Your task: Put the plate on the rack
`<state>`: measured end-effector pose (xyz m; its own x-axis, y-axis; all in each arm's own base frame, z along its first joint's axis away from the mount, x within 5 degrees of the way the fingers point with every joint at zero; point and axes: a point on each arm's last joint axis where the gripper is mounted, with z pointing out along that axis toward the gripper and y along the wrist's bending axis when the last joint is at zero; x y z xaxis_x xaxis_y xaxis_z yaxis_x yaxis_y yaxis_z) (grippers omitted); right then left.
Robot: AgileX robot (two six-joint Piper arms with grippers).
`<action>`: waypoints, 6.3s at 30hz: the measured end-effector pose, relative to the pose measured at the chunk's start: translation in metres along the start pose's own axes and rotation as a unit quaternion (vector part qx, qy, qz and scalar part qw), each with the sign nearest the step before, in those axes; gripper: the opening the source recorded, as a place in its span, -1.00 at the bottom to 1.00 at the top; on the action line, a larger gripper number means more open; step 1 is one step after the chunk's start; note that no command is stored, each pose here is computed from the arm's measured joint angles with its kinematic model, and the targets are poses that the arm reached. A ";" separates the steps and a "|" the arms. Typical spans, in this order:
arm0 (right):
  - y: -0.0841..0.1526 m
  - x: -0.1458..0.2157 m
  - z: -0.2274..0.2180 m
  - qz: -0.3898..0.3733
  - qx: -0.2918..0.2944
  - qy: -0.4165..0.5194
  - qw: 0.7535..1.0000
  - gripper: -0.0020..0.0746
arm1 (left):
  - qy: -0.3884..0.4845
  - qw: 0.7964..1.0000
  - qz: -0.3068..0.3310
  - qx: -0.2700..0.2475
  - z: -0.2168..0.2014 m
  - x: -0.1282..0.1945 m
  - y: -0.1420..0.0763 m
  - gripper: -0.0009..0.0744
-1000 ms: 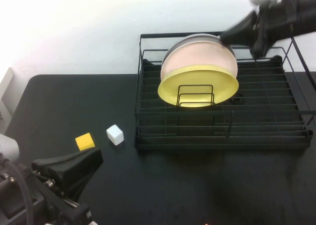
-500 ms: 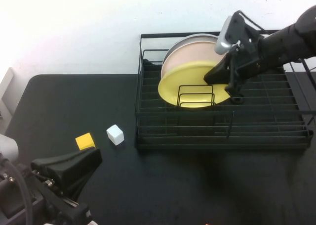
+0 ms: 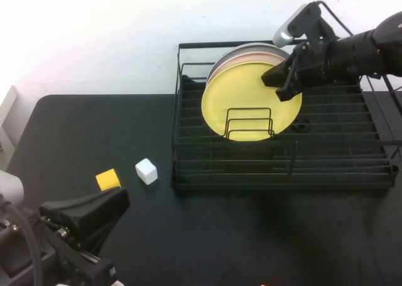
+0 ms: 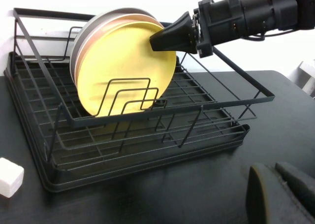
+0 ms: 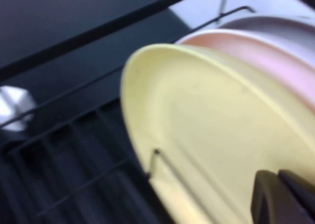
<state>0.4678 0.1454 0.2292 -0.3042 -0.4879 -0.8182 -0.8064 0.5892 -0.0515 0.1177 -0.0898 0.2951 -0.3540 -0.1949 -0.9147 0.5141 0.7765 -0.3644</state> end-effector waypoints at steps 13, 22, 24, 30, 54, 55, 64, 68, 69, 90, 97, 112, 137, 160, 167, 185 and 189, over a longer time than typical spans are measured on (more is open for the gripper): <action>0.033 -0.047 -0.072 -0.001 -0.120 -0.032 0.992 -0.95 | 0.000 1.000 0.000 0.000 0.000 0.000 0.000 -0.98; 0.080 -0.085 -0.166 -0.035 -0.053 -0.177 0.982 -0.95 | 0.000 1.000 -0.002 0.000 0.000 0.000 0.000 -0.98; 0.093 -0.079 -0.181 -0.037 -0.028 -0.195 0.980 -0.95 | 0.000 1.000 -0.002 0.000 0.000 0.000 0.000 -0.98; 0.143 -0.047 -0.228 -0.046 0.022 -0.259 0.964 -0.95 | 0.000 1.000 -0.002 0.000 0.000 0.000 0.000 -0.98; 0.281 0.096 -0.313 -0.084 0.113 -0.326 0.935 -0.95 | 0.000 1.000 -0.002 0.000 0.000 0.000 0.000 -0.98; 0.282 0.101 -0.312 -0.079 0.117 -0.327 0.935 -0.95 | 0.000 1.000 -0.002 0.000 0.000 0.000 0.000 -0.98; 0.274 0.121 -0.307 -0.063 0.187 -0.311 0.930 -0.95 | 0.000 1.000 -0.002 0.000 0.000 0.000 0.000 -0.98; 0.267 0.122 -0.309 -0.067 0.228 -0.303 0.923 -0.95 | 0.000 1.000 -0.002 0.000 0.000 0.000 0.000 -0.98; 0.266 0.123 -0.309 -0.066 0.236 -0.301 0.921 -0.95 | 0.000 1.000 -0.002 0.000 0.000 0.000 0.000 -0.98; 0.246 0.220 -0.294 0.154 0.420 -0.081 0.891 -0.95 | 0.000 1.000 -0.002 0.000 0.000 0.000 0.000 -0.98; 0.248 0.241 -0.286 0.184 0.440 -0.076 0.876 -0.95 | 0.000 1.000 -0.002 0.000 0.000 0.000 0.000 -0.98; 0.249 0.249 -0.277 0.181 0.428 -0.079 0.882 -0.95 | 0.000 1.000 -0.002 0.000 0.000 0.000 0.000 -0.98; 0.251 0.248 -0.275 0.209 0.411 -0.098 0.882 -0.95 | 0.002 1.000 -0.002 -0.001 0.000 0.001 0.001 -0.98; 0.251 0.248 -0.275 0.211 0.410 -0.099 0.882 -0.95 | -0.101 0.994 0.019 -0.040 -0.053 0.013 0.019 -0.98; 0.251 0.248 -0.275 0.211 0.410 -0.099 0.882 -0.95 | -0.113 0.988 -0.048 -0.097 -0.057 0.039 0.040 -0.98; 0.251 0.247 -0.275 0.212 0.409 -0.099 0.882 -0.95 | -0.078 0.945 -0.003 -0.317 -0.090 0.092 0.067 -0.98; 0.251 0.247 -0.275 0.212 0.409 -0.099 0.882 -0.95 | -0.090 0.940 -0.003 -0.331 -0.088 0.099 0.075 -0.98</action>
<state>0.0511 -0.0045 0.1711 -0.3297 -0.0371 -0.9434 0.0200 0.9987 -0.0463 0.0525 0.0016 0.1924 -0.1876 -0.2521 -0.9493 -0.1060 0.9661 -0.2356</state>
